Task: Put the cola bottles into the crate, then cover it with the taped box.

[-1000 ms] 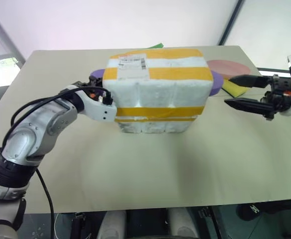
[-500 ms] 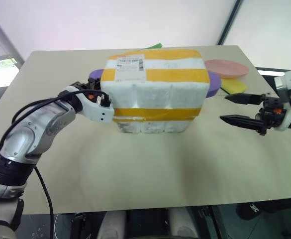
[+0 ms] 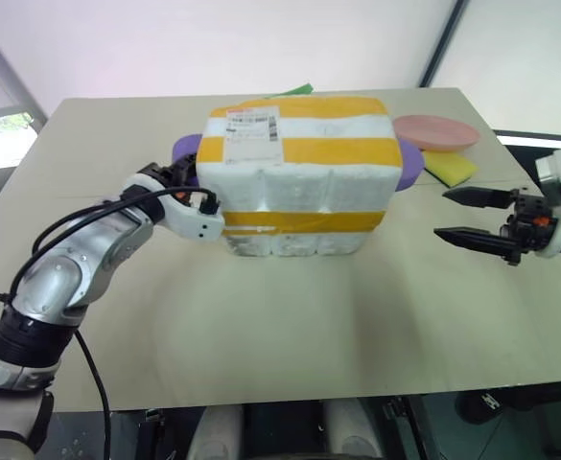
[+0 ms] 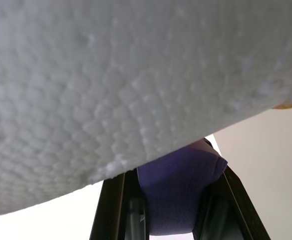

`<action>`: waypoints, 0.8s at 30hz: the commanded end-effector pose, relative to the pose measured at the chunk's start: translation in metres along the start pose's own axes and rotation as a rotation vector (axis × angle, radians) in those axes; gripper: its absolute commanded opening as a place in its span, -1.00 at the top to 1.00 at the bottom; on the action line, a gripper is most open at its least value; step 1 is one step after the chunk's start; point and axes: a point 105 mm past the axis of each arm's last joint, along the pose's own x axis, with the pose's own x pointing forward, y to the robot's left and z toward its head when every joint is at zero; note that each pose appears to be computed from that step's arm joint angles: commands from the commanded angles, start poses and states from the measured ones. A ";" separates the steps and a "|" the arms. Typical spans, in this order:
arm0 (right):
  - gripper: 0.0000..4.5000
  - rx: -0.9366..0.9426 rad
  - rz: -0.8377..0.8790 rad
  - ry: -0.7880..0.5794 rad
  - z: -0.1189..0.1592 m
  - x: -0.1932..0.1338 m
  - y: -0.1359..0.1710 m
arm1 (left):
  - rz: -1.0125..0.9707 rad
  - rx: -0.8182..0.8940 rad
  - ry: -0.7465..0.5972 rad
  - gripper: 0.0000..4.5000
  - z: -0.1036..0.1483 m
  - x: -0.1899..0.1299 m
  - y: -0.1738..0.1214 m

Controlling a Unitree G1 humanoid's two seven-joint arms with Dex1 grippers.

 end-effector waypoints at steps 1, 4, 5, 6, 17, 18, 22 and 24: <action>-1.00 -0.042 -0.006 -0.030 0.007 -0.006 -0.001 | -0.031 0.037 0.031 0.81 -0.005 -0.003 -0.006; -1.00 -0.042 -0.005 -0.039 0.007 -0.005 -0.001 | -0.054 -0.015 0.005 0.81 0.008 -0.005 -0.012; -1.00 -0.041 -0.005 -0.042 0.006 -0.005 0.000 | -0.056 -0.032 -0.006 0.81 0.012 -0.005 -0.013; -1.00 -0.039 -0.004 -0.043 0.006 -0.005 0.000 | -0.060 -0.042 -0.012 0.81 0.016 -0.006 -0.012; -1.00 -0.046 0.003 -0.052 0.014 0.006 -0.001 | -0.017 -0.299 0.077 -0.47 -0.015 -0.015 0.000; -1.00 -0.045 0.004 -0.054 0.015 0.007 -0.002 | 0.000 -0.328 0.070 -0.47 -0.017 -0.017 0.005; -1.00 -0.045 0.004 -0.055 0.019 0.009 -0.006 | 0.039 -0.381 0.052 -0.47 -0.024 -0.030 0.016; -1.00 -0.045 0.004 -0.054 0.019 0.009 -0.007 | 0.031 -0.399 0.055 -0.47 -0.027 -0.035 0.015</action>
